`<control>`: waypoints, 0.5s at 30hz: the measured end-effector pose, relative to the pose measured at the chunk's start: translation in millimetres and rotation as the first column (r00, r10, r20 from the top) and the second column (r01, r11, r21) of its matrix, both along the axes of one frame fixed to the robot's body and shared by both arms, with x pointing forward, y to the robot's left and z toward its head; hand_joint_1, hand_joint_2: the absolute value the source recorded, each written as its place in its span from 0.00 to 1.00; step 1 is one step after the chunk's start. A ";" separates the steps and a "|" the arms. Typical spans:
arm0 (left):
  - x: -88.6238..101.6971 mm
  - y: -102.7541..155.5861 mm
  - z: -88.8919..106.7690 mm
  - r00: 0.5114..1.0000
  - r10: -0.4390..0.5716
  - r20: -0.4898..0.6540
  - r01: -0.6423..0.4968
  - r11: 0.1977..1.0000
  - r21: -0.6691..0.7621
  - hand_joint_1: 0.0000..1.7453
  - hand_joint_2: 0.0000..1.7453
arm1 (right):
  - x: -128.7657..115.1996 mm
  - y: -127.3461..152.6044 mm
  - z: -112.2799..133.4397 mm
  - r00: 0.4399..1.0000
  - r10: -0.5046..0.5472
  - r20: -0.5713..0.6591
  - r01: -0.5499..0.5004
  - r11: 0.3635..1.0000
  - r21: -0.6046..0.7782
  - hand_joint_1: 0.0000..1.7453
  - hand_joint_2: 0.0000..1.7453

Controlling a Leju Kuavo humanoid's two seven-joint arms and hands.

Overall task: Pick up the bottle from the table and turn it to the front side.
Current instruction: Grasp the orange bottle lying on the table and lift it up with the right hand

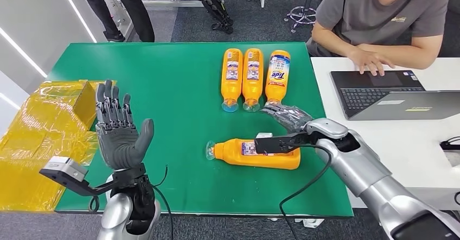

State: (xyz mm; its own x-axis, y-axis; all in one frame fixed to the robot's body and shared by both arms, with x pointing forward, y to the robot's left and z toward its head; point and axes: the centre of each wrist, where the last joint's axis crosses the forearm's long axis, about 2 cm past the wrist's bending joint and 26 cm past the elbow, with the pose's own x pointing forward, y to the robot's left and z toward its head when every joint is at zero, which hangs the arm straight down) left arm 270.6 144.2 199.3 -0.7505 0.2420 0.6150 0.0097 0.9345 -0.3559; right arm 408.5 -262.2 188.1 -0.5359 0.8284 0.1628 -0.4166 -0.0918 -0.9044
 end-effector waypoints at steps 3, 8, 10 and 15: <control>2.0 -0.6 0.1 1.000 -0.004 -0.001 0.004 1.000 -0.001 0.00 1.00 | 8.5 -3.7 7.5 0.999 0.012 -0.041 -0.013 1.000 -0.024 0.00 1.00; 3.6 -0.4 1.3 1.000 -0.004 0.001 0.004 1.000 -0.006 0.00 1.00 | 21.0 -6.2 19.2 0.998 0.016 -0.064 -0.020 0.998 -0.056 0.00 1.00; 3.9 0.0 1.4 1.000 -0.004 0.001 0.004 1.000 -0.007 0.00 1.00 | 24.1 -6.9 21.9 0.997 0.017 -0.069 -0.021 0.998 -0.064 0.00 1.00; 5.0 0.7 1.9 1.000 -0.013 0.007 0.013 1.000 -0.006 0.00 1.00 | 26.7 -7.3 18.9 0.998 0.011 -0.059 -0.015 0.998 -0.057 0.00 1.00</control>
